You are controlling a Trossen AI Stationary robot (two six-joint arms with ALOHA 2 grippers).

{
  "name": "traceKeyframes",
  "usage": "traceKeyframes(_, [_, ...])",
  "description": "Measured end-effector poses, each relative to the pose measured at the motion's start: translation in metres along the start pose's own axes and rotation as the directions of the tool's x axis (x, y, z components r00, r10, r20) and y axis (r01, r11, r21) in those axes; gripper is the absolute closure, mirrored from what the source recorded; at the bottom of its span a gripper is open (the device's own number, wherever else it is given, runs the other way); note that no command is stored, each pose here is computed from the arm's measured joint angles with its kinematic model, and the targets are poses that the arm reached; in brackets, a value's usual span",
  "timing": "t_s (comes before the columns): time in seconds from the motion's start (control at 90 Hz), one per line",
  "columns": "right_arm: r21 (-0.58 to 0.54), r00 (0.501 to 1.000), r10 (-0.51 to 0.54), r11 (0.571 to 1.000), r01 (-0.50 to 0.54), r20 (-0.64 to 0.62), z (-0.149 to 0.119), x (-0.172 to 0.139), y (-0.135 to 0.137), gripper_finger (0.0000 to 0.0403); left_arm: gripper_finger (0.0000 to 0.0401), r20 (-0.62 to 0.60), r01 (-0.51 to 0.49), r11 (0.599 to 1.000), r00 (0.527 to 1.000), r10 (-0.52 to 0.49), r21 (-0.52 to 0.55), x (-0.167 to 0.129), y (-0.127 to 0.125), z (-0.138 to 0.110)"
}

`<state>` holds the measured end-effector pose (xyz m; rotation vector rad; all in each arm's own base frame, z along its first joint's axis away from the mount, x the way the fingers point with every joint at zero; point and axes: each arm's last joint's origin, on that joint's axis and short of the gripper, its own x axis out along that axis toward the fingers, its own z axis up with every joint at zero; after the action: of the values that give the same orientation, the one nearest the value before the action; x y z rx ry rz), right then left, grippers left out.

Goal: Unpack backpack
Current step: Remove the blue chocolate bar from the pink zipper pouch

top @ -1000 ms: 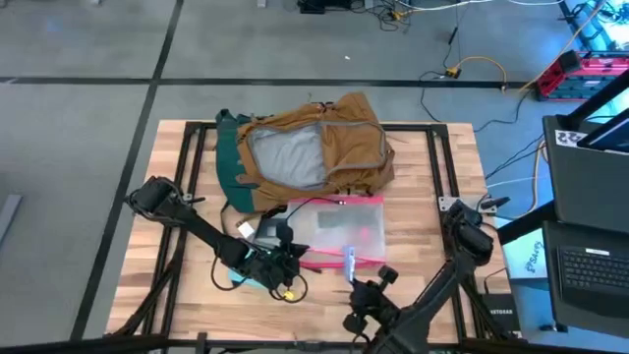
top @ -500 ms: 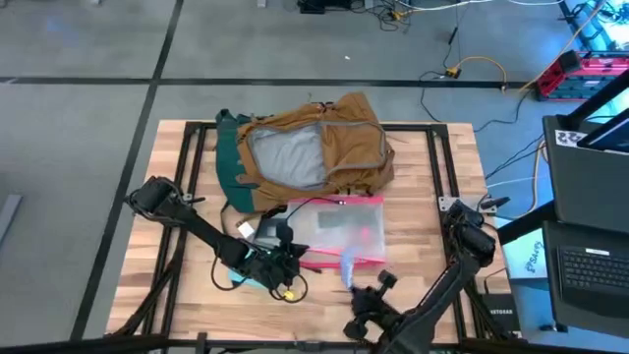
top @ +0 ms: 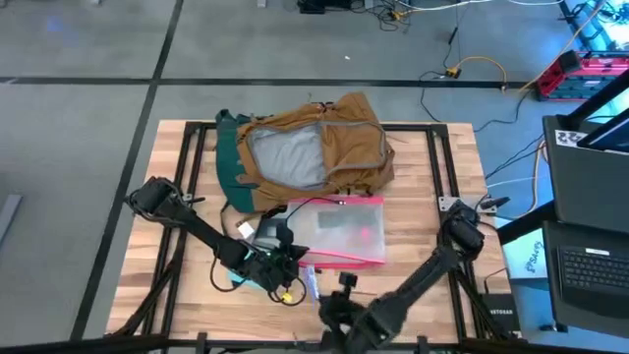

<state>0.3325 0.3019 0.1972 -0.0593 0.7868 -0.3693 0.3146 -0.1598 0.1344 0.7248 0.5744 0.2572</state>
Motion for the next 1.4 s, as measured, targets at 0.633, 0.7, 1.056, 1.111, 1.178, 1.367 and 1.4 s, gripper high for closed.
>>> traceKeyframes(0.633, [0.245, 0.893, -0.395, 0.863, 0.441, -0.217, -0.052, -0.044, -0.056, 0.0403, 0.0401, -0.036, 0.011, 1.0, 0.999, -0.01, 0.009, 0.0, -0.001, -0.005])
traceKeyframes(0.7, [0.25, 0.864, -0.415, 0.838, 0.484, -0.284, -0.061, -0.04, -0.06, 0.0403, 0.0401, -0.037, 0.009, 1.0, 0.999, -0.009, 0.008, 0.0, -0.001, -0.005])
traceKeyframes(1.056, [0.29, 0.731, -0.401, 0.73, 0.619, -0.552, -0.107, -0.016, -0.068, 0.0403, 0.0401, -0.039, 0.008, 1.0, 0.999, -0.008, 0.001, 0.001, 0.0, -0.005])
traceKeyframes(1.111, [0.297, 0.718, -0.386, 0.721, 0.626, -0.579, -0.113, -0.013, -0.069, 0.0403, 0.0401, -0.039, 0.008, 1.0, 0.999, -0.008, 0.0, 0.001, 0.0, -0.005])
traceKeyframes(1.178, [0.304, 0.722, -0.377, 0.722, 0.621, -0.579, -0.117, -0.01, -0.069, 0.0401, 0.0401, -0.039, 0.008, 1.0, 0.999, -0.008, -0.001, 0.001, 0.0, -0.005])
traceKeyframes(1.367, [0.293, 0.719, -0.384, 0.726, 0.623, -0.579, -0.119, -0.009, -0.07, 0.0366, 0.0401, -0.039, 0.008, 1.0, 0.999, -0.008, -0.001, 0.001, 0.0, -0.005])
traceKeyframes(1.4, [0.286, 0.72, -0.383, 0.731, 0.619, -0.579, -0.118, -0.009, -0.07, 0.0354, 0.0401, -0.039, 0.008, 1.0, 0.999, -0.008, -0.001, 0.001, 0.0, -0.005])
